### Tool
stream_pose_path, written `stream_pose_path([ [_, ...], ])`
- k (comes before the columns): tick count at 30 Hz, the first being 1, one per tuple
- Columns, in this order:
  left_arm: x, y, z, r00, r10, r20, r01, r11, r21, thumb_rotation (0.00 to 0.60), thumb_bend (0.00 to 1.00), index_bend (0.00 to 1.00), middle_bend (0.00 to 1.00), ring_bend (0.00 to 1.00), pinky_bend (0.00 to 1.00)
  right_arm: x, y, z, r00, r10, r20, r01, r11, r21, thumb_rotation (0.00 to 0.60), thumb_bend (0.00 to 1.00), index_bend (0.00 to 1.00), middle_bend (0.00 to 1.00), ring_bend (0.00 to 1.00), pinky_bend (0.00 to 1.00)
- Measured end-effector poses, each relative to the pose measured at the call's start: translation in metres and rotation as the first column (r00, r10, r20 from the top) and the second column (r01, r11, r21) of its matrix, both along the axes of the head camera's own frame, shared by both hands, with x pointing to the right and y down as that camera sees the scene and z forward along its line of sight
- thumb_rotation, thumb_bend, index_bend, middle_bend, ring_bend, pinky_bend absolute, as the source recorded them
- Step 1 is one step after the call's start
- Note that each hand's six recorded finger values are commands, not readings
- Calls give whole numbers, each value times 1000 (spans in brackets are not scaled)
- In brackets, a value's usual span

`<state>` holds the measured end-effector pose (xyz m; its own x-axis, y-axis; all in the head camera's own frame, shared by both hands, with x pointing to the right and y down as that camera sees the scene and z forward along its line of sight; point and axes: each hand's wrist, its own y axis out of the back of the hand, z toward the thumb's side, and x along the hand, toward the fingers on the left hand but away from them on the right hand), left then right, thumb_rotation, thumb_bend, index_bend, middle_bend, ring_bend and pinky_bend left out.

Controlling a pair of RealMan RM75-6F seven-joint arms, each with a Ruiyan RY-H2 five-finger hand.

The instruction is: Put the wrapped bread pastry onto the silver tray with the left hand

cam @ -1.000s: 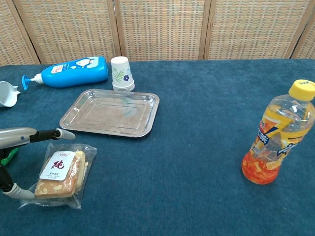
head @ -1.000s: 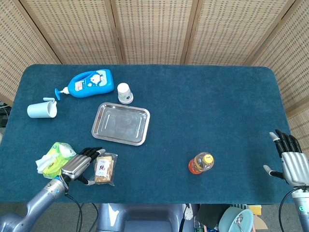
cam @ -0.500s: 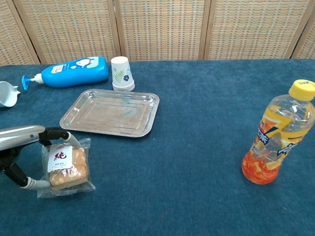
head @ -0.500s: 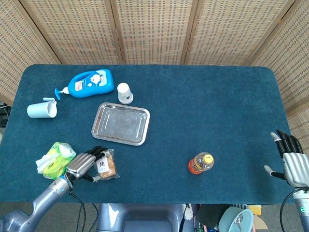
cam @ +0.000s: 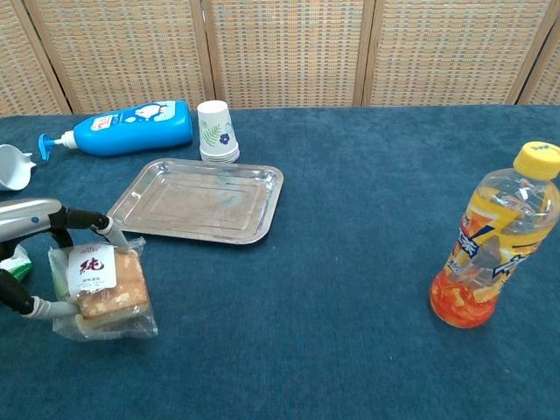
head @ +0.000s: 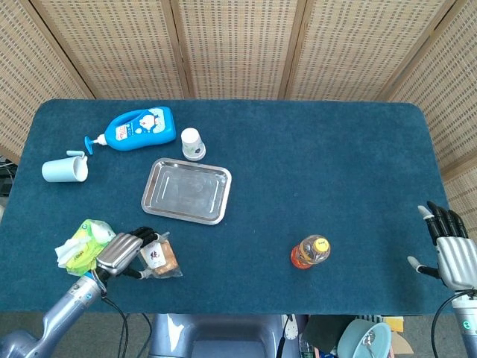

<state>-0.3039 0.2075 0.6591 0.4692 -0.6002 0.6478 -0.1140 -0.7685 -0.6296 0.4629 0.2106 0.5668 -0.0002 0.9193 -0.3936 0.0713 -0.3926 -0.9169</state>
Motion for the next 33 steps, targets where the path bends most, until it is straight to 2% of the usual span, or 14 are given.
stream_pose_path([
  [7,-1,-23,-29,1000,-7,12,6,996,91,600,374,566,322,170,362,2,1,2,1000,6,12,-6,1000,-2,600,189,44,0,0,0],
  [12,-3,-46,-36,999,-26,25,22,989,149,600,373,566,316,170,356,2,4,2,1000,5,17,-5,1000,-1,600,189,44,0,0,0],
  [19,-10,-103,-41,994,-83,71,61,962,265,600,366,566,305,170,344,3,7,0,999,9,35,-9,1000,3,600,189,44,0,0,0],
  [22,-9,-118,-42,994,-80,80,52,951,304,600,362,566,303,170,343,2,9,-1,999,7,35,-7,1000,13,600,189,44,0,0,0],
  [28,-1,-142,-29,993,-55,104,20,949,313,600,362,566,299,170,339,-5,16,-3,999,-10,45,9,1000,9,600,189,44,0,0,0],
  [33,8,-159,-6,993,-42,111,9,960,281,600,362,566,294,170,334,-9,15,-7,999,-22,43,21,1000,22,600,189,44,0,0,0],
])
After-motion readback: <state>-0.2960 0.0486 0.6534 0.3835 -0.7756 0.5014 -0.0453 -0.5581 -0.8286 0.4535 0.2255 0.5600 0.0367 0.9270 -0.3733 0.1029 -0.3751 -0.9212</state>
